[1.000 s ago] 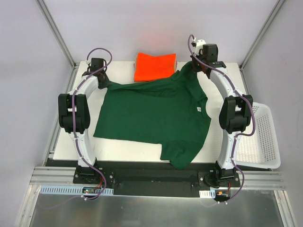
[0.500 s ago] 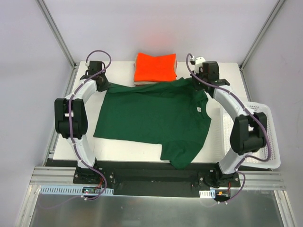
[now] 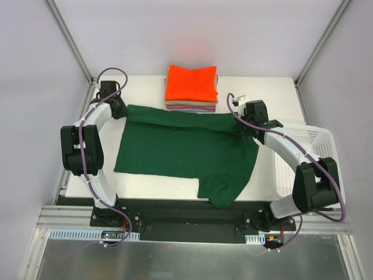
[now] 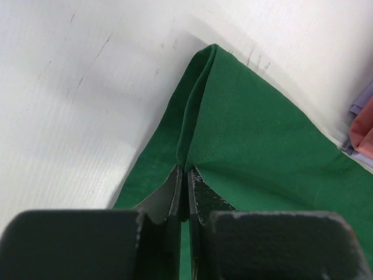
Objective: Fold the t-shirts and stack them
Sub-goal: Fold the flattened tshirt in 1/3 of the way
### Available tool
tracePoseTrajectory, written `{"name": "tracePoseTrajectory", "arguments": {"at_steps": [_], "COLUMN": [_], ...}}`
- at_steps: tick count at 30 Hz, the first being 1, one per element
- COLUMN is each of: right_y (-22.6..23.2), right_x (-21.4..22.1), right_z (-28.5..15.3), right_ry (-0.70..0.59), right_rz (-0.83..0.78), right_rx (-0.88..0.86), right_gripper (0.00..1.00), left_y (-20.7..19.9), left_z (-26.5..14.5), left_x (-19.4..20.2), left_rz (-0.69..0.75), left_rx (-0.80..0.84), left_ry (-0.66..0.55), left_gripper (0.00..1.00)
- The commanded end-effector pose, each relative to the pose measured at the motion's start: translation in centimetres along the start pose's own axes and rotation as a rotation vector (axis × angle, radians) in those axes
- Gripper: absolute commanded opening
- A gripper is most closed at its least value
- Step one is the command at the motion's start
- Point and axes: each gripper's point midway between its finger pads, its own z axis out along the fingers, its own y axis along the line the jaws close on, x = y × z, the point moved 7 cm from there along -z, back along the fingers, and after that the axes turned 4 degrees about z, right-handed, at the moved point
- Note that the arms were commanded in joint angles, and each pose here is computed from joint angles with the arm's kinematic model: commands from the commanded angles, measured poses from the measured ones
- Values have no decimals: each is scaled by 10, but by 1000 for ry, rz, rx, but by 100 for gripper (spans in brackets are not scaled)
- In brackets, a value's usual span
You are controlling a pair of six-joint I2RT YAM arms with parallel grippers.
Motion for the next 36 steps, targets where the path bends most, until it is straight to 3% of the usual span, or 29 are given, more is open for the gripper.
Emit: {"name": "tracePoseTrajectory", "arguments": {"at_steps": [1, 4, 6, 7, 8, 9, 10, 11, 12, 13, 14, 16, 18, 20, 23, 30, 36], "right_y": [5, 14, 24, 28, 30, 32, 32, 35, 37, 40, 42, 45, 53, 61, 60, 58, 68], "right_x": [11, 30, 44, 51, 55, 59, 57, 53, 48, 41, 32, 13, -9, -27, -50, -49, -30], "right_z": [-15, -18, -23, -27, -30, -33, -37, -40, -42, -45, -48, -49, -43, -23, 9, 68, 86], "right_ry": [30, 103, 153, 179, 185, 181, 144, 101, 59, 22, -11, -65, -93, -40, 45, 150, 216], "right_rz": [6, 2, 12, 16, 25, 44, 78, 100, 119, 132, 151, 189, 212, 238, 258, 263, 276], "right_rx": [50, 65, 46, 34, 31, 44, 49, 27, 4, -21, -36, -64, -159, -257, -257, -254, -327], "right_gripper": [15, 23, 27, 29, 30, 37, 51, 63, 73, 89, 96, 96, 96, 96, 96, 96, 96], "left_y": [-3, 4, 9, 16, 20, 23, 26, 30, 34, 38, 41, 37, 13, -13, -36, -31, -18], "left_z": [-11, -11, -14, -16, -19, -22, -26, -30, -34, -37, -41, -47, -50, -49, -34, 21, 35], "left_x": [-1, 5, 10, 10, 11, 13, 13, 13, 12, 12, 9, 5, 4, 0, -5, 20, 34], "left_rz": [20, 15, 11, 13, 20, 37, 58, 70, 74, 77, 78, 62, 34, 13, -28, -16, -12], "left_rx": [42, 16, 1, -39, -58, -74, -90, -116, -153, -183, -207, -170, 25, 228, 390, 418, 370], "left_ry": [-18, -7, 4, -6, -2, 4, 12, 10, -1, -8, -23, -34, 13, 48, 94, 251, 288], "left_gripper": [0, 0, 6, 14, 29, 40, 48, 63, 86, 99, 99, 99, 99, 99, 99, 99, 99]}}
